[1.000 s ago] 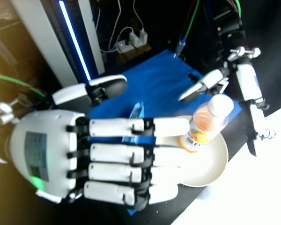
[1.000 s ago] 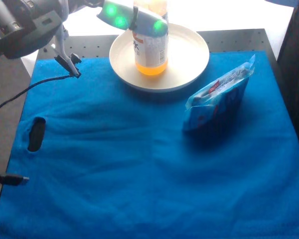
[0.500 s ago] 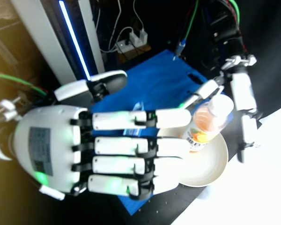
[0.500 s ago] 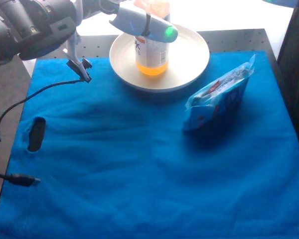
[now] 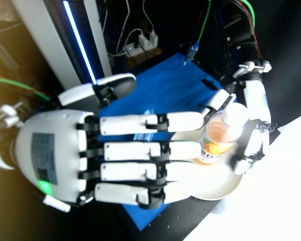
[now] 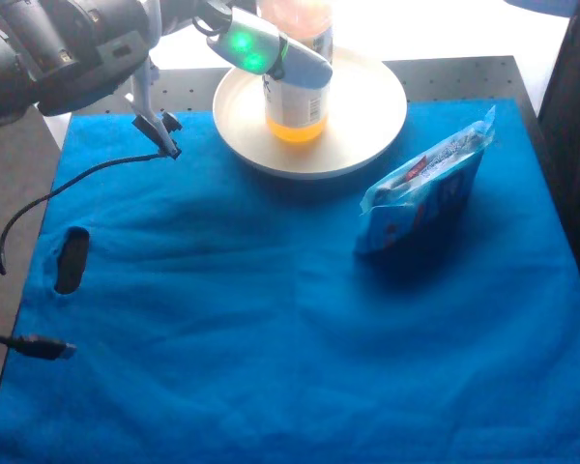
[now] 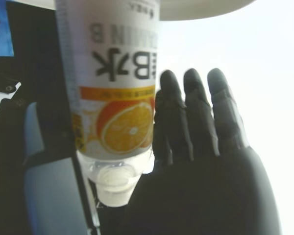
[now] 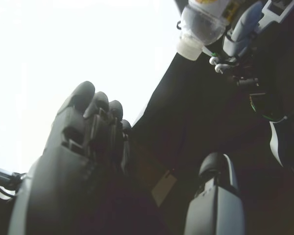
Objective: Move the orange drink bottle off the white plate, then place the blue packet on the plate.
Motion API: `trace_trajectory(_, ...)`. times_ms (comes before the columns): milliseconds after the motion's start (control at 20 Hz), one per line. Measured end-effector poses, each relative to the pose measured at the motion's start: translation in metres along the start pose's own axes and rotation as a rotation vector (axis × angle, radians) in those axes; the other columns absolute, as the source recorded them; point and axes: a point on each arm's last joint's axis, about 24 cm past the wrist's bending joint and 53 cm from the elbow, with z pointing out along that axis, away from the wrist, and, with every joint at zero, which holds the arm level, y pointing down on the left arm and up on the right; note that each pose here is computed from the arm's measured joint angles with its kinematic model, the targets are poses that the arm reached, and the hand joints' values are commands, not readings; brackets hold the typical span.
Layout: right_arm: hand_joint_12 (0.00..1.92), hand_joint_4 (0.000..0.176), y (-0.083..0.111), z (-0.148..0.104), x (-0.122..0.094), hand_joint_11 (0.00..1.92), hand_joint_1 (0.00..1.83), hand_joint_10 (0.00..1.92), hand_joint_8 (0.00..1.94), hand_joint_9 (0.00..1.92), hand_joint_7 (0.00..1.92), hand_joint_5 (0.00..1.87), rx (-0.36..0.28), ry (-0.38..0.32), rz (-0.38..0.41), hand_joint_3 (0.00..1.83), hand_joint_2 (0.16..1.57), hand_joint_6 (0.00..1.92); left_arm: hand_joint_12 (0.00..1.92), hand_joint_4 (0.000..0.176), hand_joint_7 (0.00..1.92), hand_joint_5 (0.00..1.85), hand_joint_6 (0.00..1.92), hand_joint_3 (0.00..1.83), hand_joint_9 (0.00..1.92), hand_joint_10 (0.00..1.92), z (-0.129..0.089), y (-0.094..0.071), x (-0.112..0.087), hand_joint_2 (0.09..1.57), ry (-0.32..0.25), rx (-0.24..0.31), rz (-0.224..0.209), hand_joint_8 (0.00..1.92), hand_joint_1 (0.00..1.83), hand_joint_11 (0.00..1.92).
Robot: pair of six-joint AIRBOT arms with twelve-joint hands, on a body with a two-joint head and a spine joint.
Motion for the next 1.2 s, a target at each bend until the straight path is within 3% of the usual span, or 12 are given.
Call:
trace_trajectory(200,0.35,0.057,0.001,0.0,0.001,0.0,0.54,0.0,0.0,0.19,0.29,0.13,-0.002,0.001,0.003,0.01,0.92,0.0,1.15,0.046,1.13,1.1,0.76,0.0,1.16,0.02,-0.001,0.0,0.001,1.05,0.003,0.009,-0.012,0.75,1.24,0.41)
trace_trajectory(300,0.27,0.057,0.002,0.0,0.002,0.0,0.53,0.01,0.01,0.21,0.31,0.13,-0.008,0.004,0.003,0.0,0.93,0.0,1.08,0.018,1.04,1.17,0.68,0.0,1.11,0.03,-0.001,-0.005,0.0,1.06,0.003,0.035,-0.031,0.88,1.25,0.37)
trace_trajectory(350,0.27,0.057,0.002,0.0,0.003,0.0,0.53,0.01,0.01,0.21,0.31,0.13,-0.008,0.003,0.006,0.0,0.93,0.0,1.08,0.018,1.04,1.17,0.68,0.0,1.11,0.03,-0.002,-0.009,-0.002,1.06,0.0,0.055,-0.048,0.88,1.25,0.37)
trace_trajectory(400,0.26,0.071,0.003,0.0,0.003,0.01,0.54,0.01,0.01,0.21,0.32,0.14,-0.011,0.004,0.007,0.0,0.92,0.01,1.06,0.0,0.95,1.15,0.78,0.0,1.04,0.01,-0.005,-0.013,-0.005,1.08,-0.004,0.076,-0.069,0.95,1.25,0.4)
trace_trajectory(450,0.26,0.065,0.004,0.0,0.004,0.02,0.54,0.01,0.01,0.22,0.32,0.14,-0.015,0.008,0.005,0.0,0.92,0.0,1.0,0.0,0.87,1.09,0.93,0.0,0.97,0.02,-0.01,-0.018,-0.009,1.11,-0.01,0.109,-0.099,1.0,1.25,0.42)
trace_trajectory(650,0.23,0.07,0.005,0.0,0.005,0.03,0.53,0.01,0.01,0.23,0.38,0.14,-0.02,0.009,0.008,0.0,0.92,0.0,1.18,0.0,1.1,1.09,0.68,0.0,1.26,0.13,-0.033,-0.027,-0.025,1.06,-0.016,0.179,-0.122,0.9,1.25,0.76)
trace_trajectory(750,0.24,0.071,0.006,0.0,0.007,0.06,0.53,0.0,0.0,0.23,0.36,0.14,-0.023,0.01,0.011,0.0,0.92,0.0,1.26,0.0,1.02,1.08,0.68,0.0,1.17,0.09,-0.051,-0.035,-0.029,1.09,0.004,0.216,-0.114,1.06,1.24,0.58)
trace_trajectory(900,0.25,0.062,0.006,0.0,0.007,0.07,0.52,0.0,0.0,0.22,0.35,0.11,-0.024,0.01,0.012,0.0,0.93,0.0,1.23,0.0,1.01,1.06,0.75,0.0,1.14,0.1,-0.067,-0.046,-0.028,1.09,0.046,0.258,-0.101,1.04,1.23,0.6)
trace_trajectory(950,0.24,0.053,0.006,0.0,0.007,0.04,0.52,0.0,0.01,0.2,0.37,0.07,-0.024,0.01,0.013,0.0,0.93,0.0,1.2,0.022,0.99,1.1,0.74,0.0,1.08,0.07,-0.073,-0.049,-0.027,1.09,0.058,0.272,-0.095,1.01,1.23,0.52)
trace_trajectory(1000,0.24,0.073,0.006,0.0,0.007,0.04,0.52,0.0,0.01,0.19,0.4,0.09,-0.024,0.011,0.013,0.01,0.95,0.01,1.44,0.0,0.91,1.14,0.64,0.0,1.02,0.06,-0.082,-0.054,-0.028,1.1,0.071,0.292,-0.085,1.17,1.23,0.37)
trace_trajectory(1050,0.24,0.073,0.006,0.0,0.008,0.04,0.52,0.0,0.01,0.19,0.4,0.09,-0.024,0.011,0.016,0.01,0.95,0.01,1.44,0.0,0.91,1.14,0.64,0.0,1.02,0.06,-0.088,-0.057,-0.029,1.1,0.08,0.303,-0.081,1.17,1.23,0.37)
trace_trajectory(1200,0.19,0.076,0.006,0.0,0.01,0.0,0.53,0.0,0.01,0.17,0.43,0.12,-0.025,0.015,0.019,0.0,0.91,0.01,1.7,0.0,0.91,1.08,0.59,0.0,0.72,1.16,-0.105,-0.064,-0.025,1.12,0.106,0.339,-0.088,1.32,1.26,0.44)
